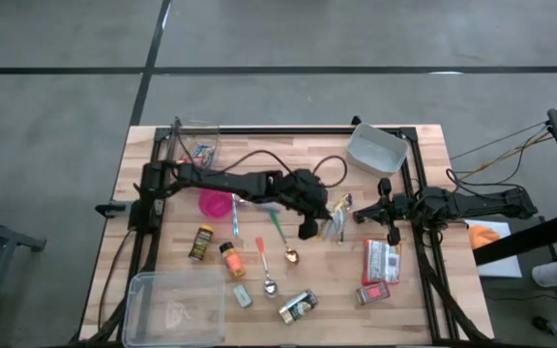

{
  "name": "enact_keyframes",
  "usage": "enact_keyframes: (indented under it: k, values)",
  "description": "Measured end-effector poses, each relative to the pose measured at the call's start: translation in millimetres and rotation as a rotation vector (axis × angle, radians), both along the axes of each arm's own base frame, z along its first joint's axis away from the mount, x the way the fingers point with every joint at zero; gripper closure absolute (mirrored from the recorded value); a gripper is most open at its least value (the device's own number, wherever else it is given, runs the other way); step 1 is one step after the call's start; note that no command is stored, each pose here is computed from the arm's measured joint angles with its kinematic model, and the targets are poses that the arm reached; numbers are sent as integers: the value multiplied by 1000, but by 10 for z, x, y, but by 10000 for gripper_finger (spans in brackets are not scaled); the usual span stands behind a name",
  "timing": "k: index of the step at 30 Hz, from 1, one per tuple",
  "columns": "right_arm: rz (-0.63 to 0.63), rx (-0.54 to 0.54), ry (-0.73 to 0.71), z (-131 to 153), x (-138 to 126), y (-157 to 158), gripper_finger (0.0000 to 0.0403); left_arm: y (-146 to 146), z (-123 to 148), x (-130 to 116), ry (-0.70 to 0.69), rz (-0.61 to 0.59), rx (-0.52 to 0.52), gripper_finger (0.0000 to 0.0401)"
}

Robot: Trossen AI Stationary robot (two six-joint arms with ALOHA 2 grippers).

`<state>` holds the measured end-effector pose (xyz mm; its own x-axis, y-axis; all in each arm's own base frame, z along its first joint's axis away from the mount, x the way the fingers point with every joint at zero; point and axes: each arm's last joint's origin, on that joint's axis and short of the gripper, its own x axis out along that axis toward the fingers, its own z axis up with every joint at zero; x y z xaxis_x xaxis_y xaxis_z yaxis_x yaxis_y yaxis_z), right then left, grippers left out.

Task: Pick & Place Food Item
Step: Put the yellow noodle pack into the clear bin

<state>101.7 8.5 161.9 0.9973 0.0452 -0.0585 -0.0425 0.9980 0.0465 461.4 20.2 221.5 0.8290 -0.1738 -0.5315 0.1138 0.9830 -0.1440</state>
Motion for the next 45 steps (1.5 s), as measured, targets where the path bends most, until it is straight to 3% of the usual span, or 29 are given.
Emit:
enact_keyframes:
  k: [13,24,30,37,45]
  values:
    - [0,0,0,0,0,0,393,379,735,-488,18,287,121,398]
    - [0,0,0,0,0,0,393,616,1308,-1121,35,714,97,398]
    - [0,0,0,0,0,0,393,698,1456,-1529,123,937,108,398]
    - [0,0,0,1,0,0,393,873,1499,-1998,231,1282,82,398]
    - [0,0,0,0,0,0,393,1188,1516,-2429,354,1496,90,398]
